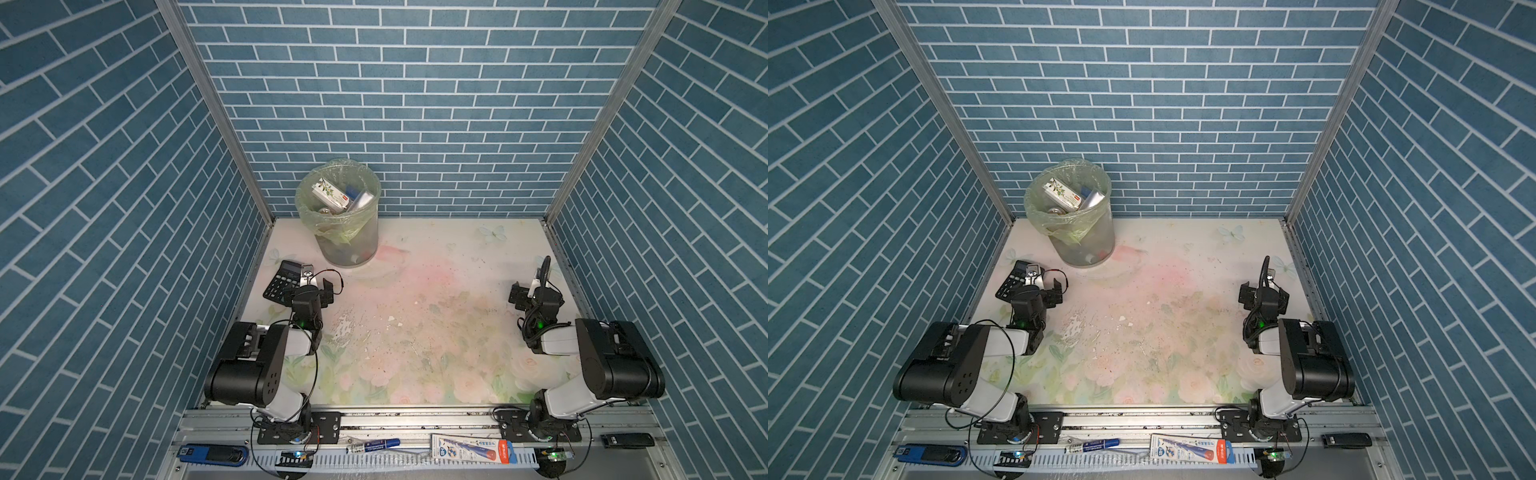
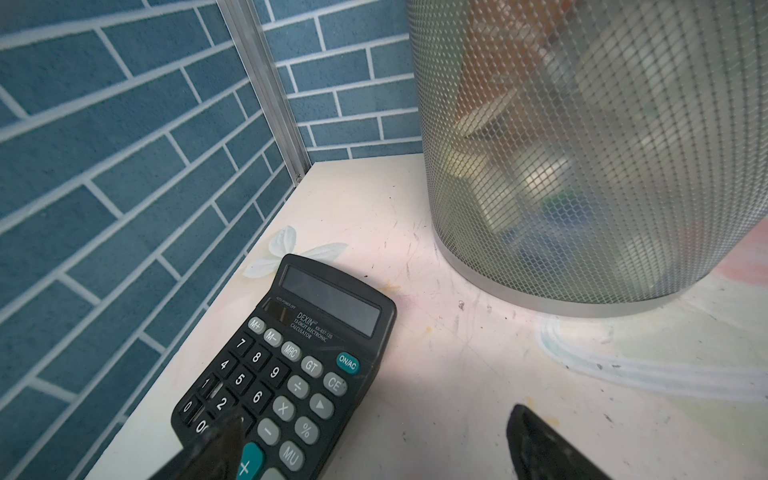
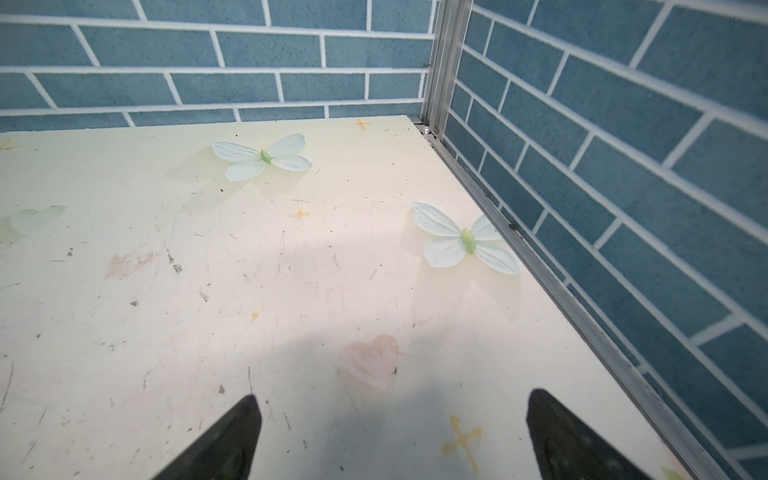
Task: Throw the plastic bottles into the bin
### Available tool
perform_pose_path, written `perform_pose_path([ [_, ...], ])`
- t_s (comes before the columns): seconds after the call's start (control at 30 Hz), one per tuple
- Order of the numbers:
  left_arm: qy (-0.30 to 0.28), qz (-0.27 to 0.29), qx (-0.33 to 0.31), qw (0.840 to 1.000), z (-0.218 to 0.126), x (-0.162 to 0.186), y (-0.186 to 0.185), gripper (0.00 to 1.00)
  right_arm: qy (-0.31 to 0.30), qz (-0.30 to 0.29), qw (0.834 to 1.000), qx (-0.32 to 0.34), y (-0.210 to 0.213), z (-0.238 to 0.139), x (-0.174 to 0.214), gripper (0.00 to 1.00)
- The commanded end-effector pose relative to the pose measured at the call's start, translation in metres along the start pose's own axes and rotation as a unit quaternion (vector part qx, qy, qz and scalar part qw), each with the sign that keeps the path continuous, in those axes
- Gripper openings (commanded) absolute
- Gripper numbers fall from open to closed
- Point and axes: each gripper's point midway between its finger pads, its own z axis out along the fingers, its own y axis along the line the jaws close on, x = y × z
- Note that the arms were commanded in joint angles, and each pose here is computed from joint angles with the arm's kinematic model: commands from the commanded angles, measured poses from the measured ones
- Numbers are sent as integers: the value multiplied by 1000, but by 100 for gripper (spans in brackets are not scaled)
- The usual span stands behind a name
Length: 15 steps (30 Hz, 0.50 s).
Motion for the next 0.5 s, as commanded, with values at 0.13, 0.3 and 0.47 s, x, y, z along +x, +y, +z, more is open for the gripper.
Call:
perform_pose_path([
  [0.13,1,-3,0,1000,2,-1,0,99,-6,6,1000,-9,5,5,-9,99],
  [0.3,0,-3,0,1000,2,-1,0,99,-9,5,1000,-7,4,4,-10,99],
  [0.47,1,-3,0,1000,2,-1,0,99,-8,5,1000,-8,5,4,-10,99],
])
